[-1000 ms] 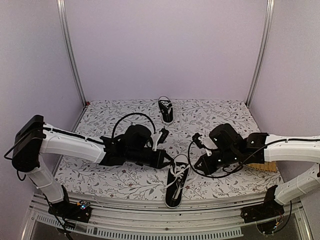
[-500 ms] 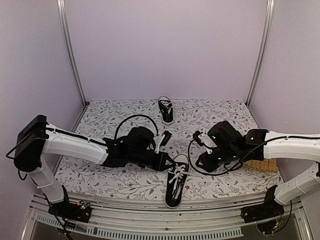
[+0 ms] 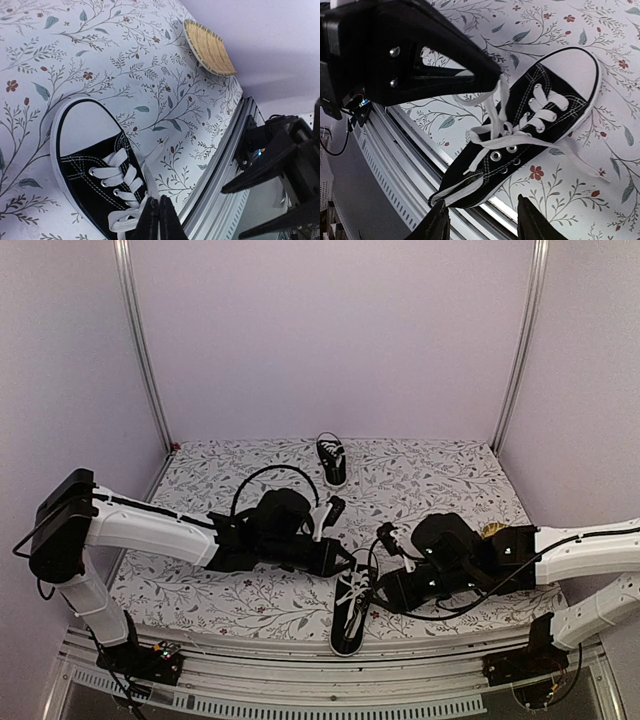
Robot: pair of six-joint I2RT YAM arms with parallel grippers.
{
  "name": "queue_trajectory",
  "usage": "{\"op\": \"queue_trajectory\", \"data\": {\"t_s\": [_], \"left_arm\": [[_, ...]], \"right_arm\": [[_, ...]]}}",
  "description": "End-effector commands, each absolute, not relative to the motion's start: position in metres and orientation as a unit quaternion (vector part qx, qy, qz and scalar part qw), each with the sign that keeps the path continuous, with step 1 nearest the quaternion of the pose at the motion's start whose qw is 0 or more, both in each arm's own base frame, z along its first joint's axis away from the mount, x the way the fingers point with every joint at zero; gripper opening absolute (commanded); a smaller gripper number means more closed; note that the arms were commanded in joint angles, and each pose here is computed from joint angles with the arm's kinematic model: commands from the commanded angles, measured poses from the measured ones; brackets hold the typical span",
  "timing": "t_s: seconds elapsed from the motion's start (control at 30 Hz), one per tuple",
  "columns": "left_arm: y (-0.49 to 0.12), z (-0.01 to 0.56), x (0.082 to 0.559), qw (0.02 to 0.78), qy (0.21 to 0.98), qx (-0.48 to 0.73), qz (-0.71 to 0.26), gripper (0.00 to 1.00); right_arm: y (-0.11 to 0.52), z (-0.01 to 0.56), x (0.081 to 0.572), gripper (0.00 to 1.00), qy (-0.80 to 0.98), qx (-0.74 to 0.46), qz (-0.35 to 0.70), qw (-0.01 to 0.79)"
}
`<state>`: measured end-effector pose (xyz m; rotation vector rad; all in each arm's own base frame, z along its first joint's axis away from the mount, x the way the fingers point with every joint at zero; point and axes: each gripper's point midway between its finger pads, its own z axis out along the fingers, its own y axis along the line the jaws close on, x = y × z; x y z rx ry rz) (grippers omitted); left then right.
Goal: Tie the shoes
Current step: Adjust the shoelace on the shoe.
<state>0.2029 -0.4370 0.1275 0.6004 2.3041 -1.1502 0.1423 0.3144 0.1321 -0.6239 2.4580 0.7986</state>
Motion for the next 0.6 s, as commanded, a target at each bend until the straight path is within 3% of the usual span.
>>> {"op": "queue_trajectory", "data": {"t_s": [0.0, 0.57], "left_arm": [[-0.445, 0.134, 0.205, 0.256, 0.837, 0.218, -0.431, 0.0], [-0.445, 0.135, 0.202, 0.255, 0.834, 0.221, -0.436, 0.0]], "right_arm": [[0.346, 0.136, 0.131, 0.46, 0.902, -0.176, 0.328, 0.219], [0.364, 0.079, 0.127, 0.45, 0.959, -0.123, 0.151, 0.207]]}}
